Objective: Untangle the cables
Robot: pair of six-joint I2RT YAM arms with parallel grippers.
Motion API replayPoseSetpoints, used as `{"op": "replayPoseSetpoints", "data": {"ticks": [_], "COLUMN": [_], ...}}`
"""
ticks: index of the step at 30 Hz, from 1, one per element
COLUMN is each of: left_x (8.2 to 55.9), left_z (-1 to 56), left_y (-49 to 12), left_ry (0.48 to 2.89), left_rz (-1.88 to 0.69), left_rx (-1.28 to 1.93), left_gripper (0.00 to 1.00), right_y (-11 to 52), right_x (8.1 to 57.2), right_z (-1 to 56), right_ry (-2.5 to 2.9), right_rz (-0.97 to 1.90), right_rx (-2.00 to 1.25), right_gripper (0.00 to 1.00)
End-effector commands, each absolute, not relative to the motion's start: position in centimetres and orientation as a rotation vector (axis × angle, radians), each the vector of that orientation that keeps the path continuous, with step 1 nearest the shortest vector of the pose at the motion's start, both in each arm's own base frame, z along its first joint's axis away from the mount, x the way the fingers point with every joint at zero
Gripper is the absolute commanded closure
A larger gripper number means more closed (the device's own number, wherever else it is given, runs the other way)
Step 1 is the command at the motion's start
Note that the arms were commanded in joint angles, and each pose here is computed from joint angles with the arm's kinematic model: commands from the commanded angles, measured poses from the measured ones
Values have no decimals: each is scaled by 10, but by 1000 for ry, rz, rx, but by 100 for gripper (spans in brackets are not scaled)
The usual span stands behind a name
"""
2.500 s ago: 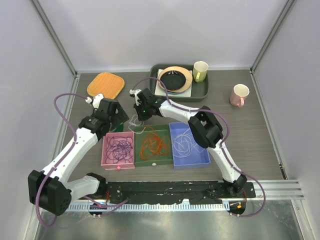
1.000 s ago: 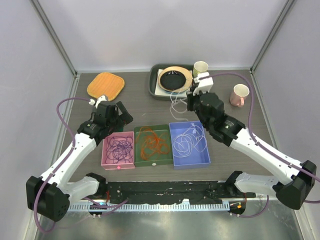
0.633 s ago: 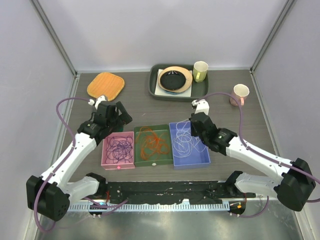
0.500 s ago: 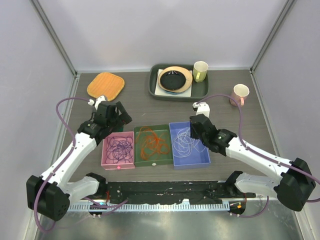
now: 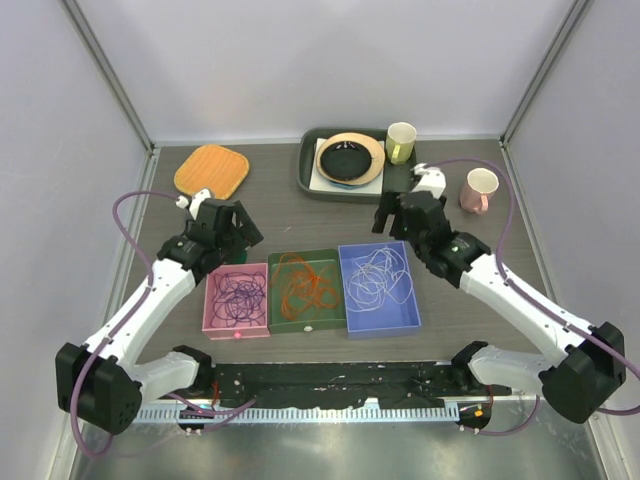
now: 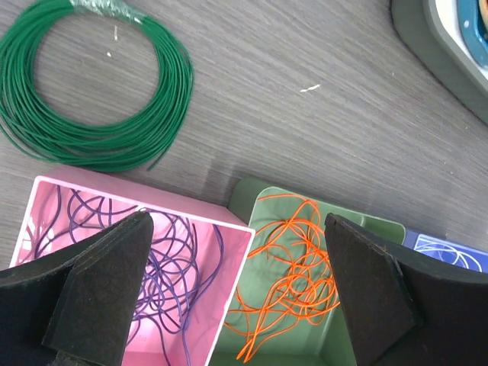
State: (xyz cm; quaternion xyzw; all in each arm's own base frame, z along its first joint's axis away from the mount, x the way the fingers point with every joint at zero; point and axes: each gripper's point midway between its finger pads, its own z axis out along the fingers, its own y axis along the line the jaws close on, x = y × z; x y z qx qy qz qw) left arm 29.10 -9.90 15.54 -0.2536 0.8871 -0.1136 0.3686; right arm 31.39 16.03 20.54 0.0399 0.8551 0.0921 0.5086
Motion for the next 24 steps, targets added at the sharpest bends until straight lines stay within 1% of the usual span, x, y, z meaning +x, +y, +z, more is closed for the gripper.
{"op": "replayPoseSetpoints", "data": {"ticks": [1, 5, 12, 24], "left_x": [309, 314, 311, 306], "left_z": [180, 186, 194, 201], "left_y": [-91, -85, -73, -67], "left_ry": [2209, 2190, 2156, 2125], "left_rz": [-238, -193, -136, -134], "left_rx": [-637, -637, -657, -673], "left_gripper": [0, 0, 0, 0], "right_y": [133, 126, 109, 108], "right_x": [351, 360, 359, 359], "right_z": [240, 240, 242, 242], "right_ry": [1960, 1946, 1918, 1899], "right_rz": [253, 208, 113, 112], "right_rx": [315, 323, 349, 336], "right_gripper": [6, 6, 3, 3]}}
